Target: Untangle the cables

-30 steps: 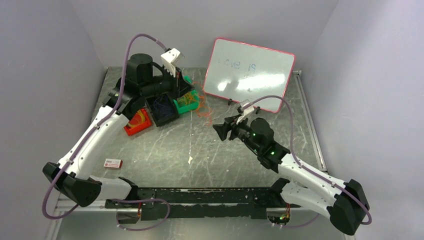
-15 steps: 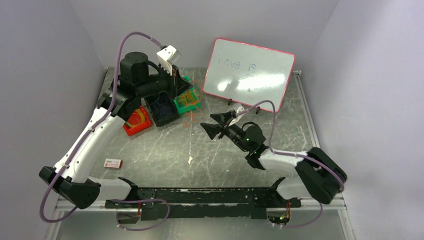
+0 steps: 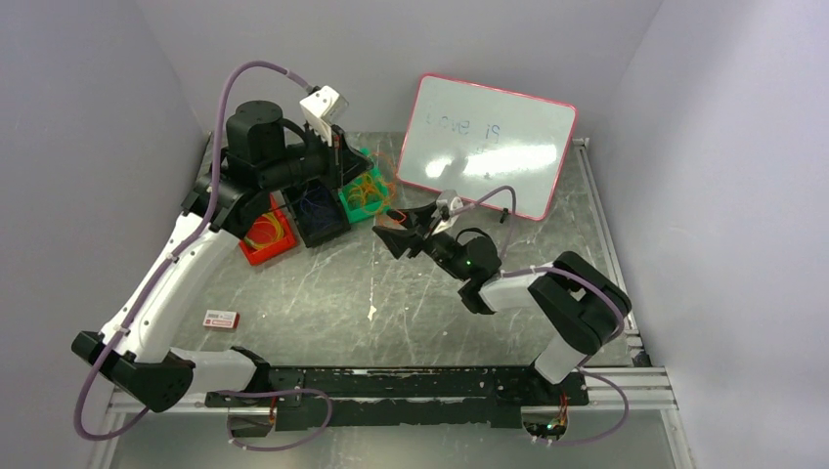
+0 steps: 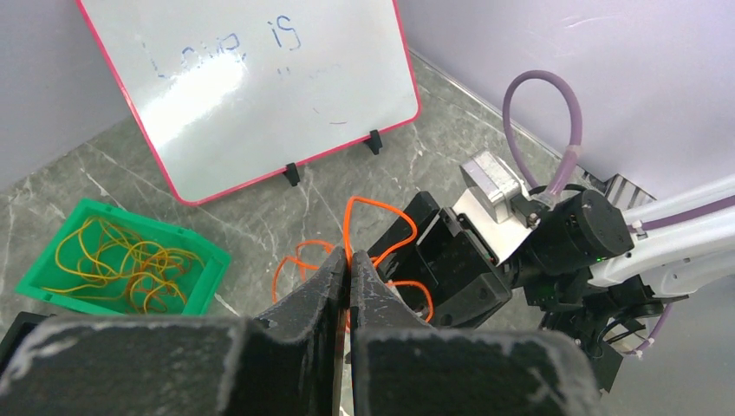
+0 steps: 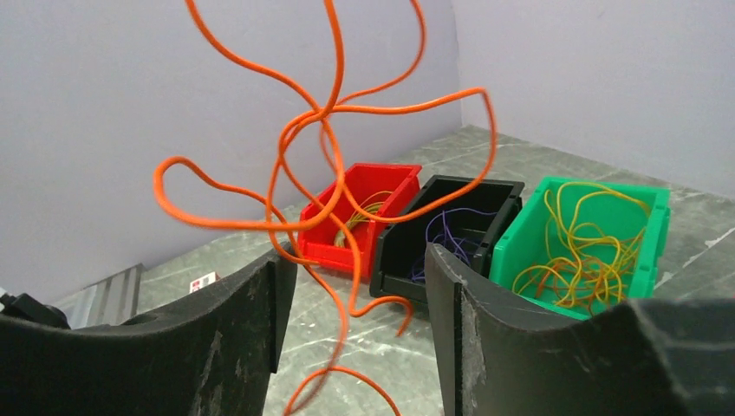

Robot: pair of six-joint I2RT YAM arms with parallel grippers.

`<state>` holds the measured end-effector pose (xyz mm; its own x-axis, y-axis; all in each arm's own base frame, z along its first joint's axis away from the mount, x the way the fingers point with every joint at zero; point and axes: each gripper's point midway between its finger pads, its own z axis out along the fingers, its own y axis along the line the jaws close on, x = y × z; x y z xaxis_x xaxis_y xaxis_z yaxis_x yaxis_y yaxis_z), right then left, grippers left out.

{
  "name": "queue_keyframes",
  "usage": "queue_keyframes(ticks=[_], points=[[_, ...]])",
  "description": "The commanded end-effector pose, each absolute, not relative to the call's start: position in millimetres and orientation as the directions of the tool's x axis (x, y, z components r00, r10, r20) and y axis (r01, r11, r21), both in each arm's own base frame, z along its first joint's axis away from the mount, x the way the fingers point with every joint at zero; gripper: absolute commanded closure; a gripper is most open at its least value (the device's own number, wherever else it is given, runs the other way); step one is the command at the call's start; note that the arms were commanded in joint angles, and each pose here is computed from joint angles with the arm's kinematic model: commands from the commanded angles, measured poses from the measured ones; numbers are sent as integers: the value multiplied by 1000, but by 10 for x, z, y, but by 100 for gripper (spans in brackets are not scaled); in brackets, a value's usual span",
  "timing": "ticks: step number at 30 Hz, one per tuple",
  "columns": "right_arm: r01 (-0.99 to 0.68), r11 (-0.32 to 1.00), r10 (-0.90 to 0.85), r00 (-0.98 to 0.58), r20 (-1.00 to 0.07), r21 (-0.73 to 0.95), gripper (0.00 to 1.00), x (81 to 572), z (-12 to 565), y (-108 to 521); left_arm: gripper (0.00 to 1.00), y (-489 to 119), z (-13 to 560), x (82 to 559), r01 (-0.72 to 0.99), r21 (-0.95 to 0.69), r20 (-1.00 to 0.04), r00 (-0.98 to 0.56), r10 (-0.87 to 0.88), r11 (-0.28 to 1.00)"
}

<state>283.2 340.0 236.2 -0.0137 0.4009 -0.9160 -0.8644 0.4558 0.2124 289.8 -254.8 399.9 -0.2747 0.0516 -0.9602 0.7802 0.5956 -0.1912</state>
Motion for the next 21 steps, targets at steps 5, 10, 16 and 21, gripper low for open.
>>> queue_keyframes(ticks=[5,10,16,21], points=[[-888,396,434,-44,-900,234,59,2829,2359,3549,93,-2478,4291,2847,771,-168,-976,-219,8,615],[-878,393,429,-89,-899,274,81,2818,2195,3539,93,-2418,4372,2881,745,-165,-978,-207,-12,647],[-853,412,411,-139,-901,319,99,2832,2013,3515,93,-2334,4465,2922,707,-163,-981,-194,-33,688],[-812,460,374,-192,-907,361,100,2852,1791,3438,93,-2181,4633,2992,637,-157,-984,-162,-69,754]])
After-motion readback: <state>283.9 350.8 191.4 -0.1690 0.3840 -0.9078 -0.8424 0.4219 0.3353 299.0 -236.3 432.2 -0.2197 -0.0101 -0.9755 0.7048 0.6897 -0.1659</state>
